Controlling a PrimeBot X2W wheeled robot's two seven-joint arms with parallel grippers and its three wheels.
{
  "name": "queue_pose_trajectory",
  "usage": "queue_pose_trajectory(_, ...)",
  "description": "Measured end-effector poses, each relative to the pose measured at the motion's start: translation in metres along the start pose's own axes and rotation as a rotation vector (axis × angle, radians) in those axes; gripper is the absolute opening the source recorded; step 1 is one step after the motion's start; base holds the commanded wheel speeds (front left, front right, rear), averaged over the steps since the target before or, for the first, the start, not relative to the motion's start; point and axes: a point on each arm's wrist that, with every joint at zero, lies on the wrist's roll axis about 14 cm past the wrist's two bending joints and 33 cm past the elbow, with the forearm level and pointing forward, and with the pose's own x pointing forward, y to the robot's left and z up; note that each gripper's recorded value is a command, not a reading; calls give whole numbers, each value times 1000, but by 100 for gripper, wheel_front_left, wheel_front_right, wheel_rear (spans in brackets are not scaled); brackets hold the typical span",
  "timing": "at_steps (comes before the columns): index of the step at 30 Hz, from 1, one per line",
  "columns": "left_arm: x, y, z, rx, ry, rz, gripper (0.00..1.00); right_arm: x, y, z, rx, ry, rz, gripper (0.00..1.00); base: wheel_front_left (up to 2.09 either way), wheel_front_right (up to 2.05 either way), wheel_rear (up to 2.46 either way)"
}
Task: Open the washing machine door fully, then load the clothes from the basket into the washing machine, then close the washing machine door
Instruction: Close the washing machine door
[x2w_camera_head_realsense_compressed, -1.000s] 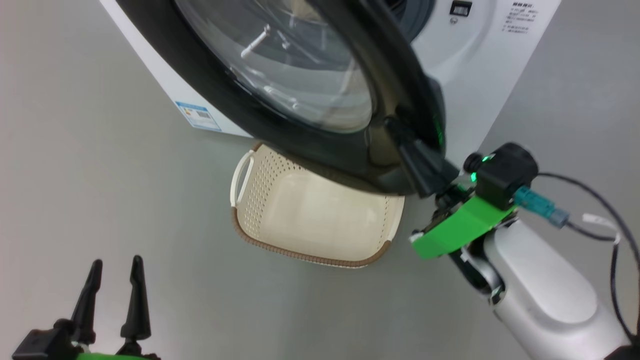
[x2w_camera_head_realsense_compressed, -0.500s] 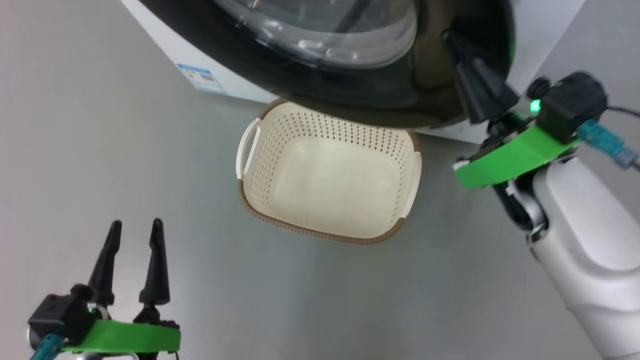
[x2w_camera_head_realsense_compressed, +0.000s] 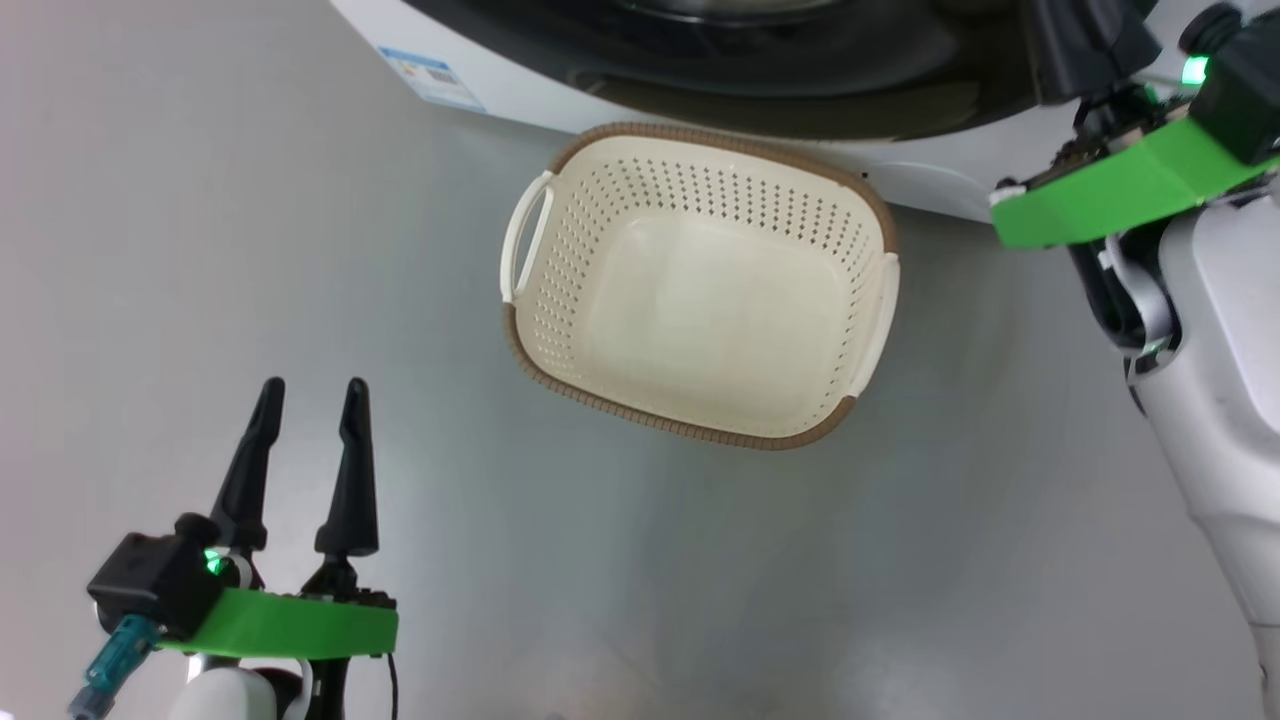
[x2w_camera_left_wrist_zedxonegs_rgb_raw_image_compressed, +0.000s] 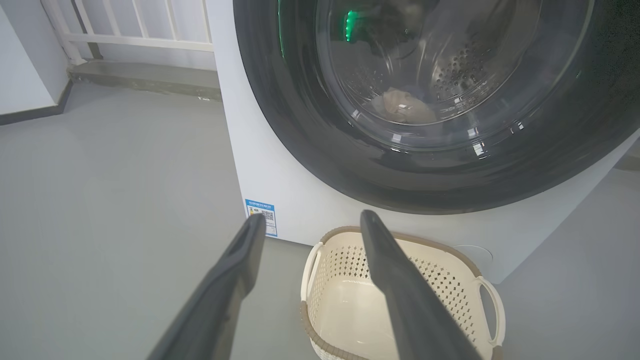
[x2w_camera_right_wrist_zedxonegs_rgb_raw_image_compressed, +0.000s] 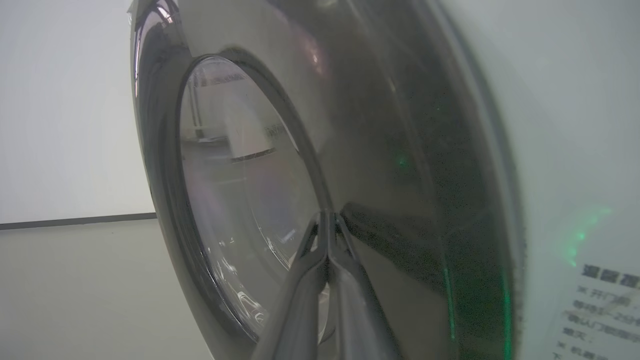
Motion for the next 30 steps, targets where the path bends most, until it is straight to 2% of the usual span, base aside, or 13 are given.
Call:
queue_pose_trajectory(16,10,3,-3,14,8,11,100,18,-6,-13,4,-20,-10,0,0,0,0)
queue_pose_trajectory(27,9,-1,9,-1,-26,-6,100,10,2,6,-23,-20,1,0,0,0,0)
queue_pose_trajectory(28,8,-1,11,-1,-31,-7,100,7,3,7,-25,-16,1,1,0,0,0)
queue_pose_trajectory(30,7,0,15,4,-41,-12,100,0,6,8,-21,-5,-1,14,0,0,0)
